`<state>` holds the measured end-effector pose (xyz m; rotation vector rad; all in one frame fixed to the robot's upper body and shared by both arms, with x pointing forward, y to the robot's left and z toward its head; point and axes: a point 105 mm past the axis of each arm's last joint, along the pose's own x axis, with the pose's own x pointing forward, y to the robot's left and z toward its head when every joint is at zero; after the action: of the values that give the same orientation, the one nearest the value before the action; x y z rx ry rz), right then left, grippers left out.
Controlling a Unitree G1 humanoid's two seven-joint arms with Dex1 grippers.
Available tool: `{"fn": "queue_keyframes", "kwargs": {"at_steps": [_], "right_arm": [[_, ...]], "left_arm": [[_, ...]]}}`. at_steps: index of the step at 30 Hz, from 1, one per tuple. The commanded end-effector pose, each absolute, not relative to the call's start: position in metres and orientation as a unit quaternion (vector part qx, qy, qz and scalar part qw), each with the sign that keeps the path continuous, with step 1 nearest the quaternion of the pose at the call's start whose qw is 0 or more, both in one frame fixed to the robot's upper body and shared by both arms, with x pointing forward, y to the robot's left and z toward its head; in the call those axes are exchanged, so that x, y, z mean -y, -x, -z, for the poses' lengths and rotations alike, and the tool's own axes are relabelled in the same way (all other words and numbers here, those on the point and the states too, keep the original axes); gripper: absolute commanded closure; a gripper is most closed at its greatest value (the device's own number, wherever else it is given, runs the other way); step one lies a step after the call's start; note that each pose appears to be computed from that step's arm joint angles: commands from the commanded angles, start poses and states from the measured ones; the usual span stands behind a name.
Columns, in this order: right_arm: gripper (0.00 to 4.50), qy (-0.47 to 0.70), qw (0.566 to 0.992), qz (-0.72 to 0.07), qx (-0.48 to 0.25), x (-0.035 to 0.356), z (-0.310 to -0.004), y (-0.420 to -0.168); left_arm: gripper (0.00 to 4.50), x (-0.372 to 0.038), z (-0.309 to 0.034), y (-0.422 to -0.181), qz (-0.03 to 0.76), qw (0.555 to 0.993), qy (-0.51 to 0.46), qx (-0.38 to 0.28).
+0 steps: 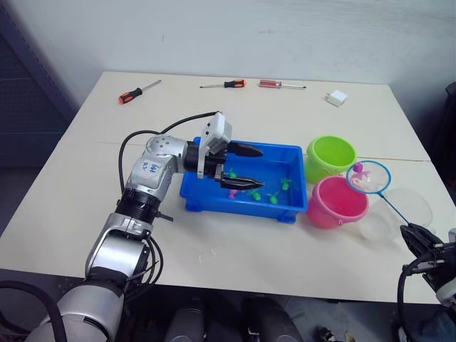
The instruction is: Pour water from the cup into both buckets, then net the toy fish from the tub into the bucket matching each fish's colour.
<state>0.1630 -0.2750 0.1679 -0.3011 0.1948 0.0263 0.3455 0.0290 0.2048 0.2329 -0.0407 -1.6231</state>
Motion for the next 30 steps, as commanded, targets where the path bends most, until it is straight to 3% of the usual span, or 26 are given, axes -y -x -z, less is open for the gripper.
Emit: {"fn": "queue_keyframes", "kwargs": {"at_steps": [1, 6, 9, 14, 16, 18, 21, 25, 27, 30], "right_arm": [[4.5, 0.299, 0.949, -0.04, -0.086, 0.265, -0.185, -0.155], [4.5, 0.484, 0.87, -0.025, -0.093, 0.28, -0.191, -0.154], [4.5, 0.624, 0.774, -0.061, -0.082, 0.277, -0.198, -0.163], [4.5, 0.717, 0.687, -0.089, -0.08, 0.282, -0.199, -0.174], [4.5, 0.734, 0.67, -0.078, -0.077, 0.291, -0.204, -0.181], [4.5, 0.736, 0.669, -0.078, -0.067, 0.291, -0.207, -0.184], [4.5, 0.698, 0.71, -0.08, -0.053, 0.291, -0.207, -0.188], [4.5, 0.554, 0.827, -0.096, 0.009, 0.271, -0.219, -0.201], [4.5, 0.505, 0.854, -0.124, 0.034, 0.255, -0.228, -0.212], [4.5, 0.441, 0.865, -0.237, 0.031, 0.217, -0.216, -0.233]], "left_arm": [[0.01, -0.025, -0.215, -0.345, 0.73, 0.672, -0.117, 0.037], [0.01, -0.024, -0.214, -0.345, 0.731, 0.671, -0.116, 0.039], [0.01, -0.025, -0.212, -0.345, 0.729, 0.673, -0.12, 0.038], [0.01, -0.028, -0.21, -0.345, 0.723, 0.679, -0.121, 0.036], [0.01, -0.031, -0.211, -0.346, 0.718, 0.684, -0.122, 0.035], [0.01, -0.033, -0.211, -0.347, 0.715, 0.688, -0.122, 0.035], [0.01, -0.039, -0.21, -0.349, 0.706, 0.696, -0.127, 0.03], [0.01, -0.055, -0.204, -0.354, 0.684, 0.716, -0.136, 0.014], [0.01, -0.067, -0.199, -0.357, 0.671, 0.727, -0.143, 0.002], [0.01, -0.098, -0.187, -0.356, 0.64, 0.749, -0.172, -0.03]]}}
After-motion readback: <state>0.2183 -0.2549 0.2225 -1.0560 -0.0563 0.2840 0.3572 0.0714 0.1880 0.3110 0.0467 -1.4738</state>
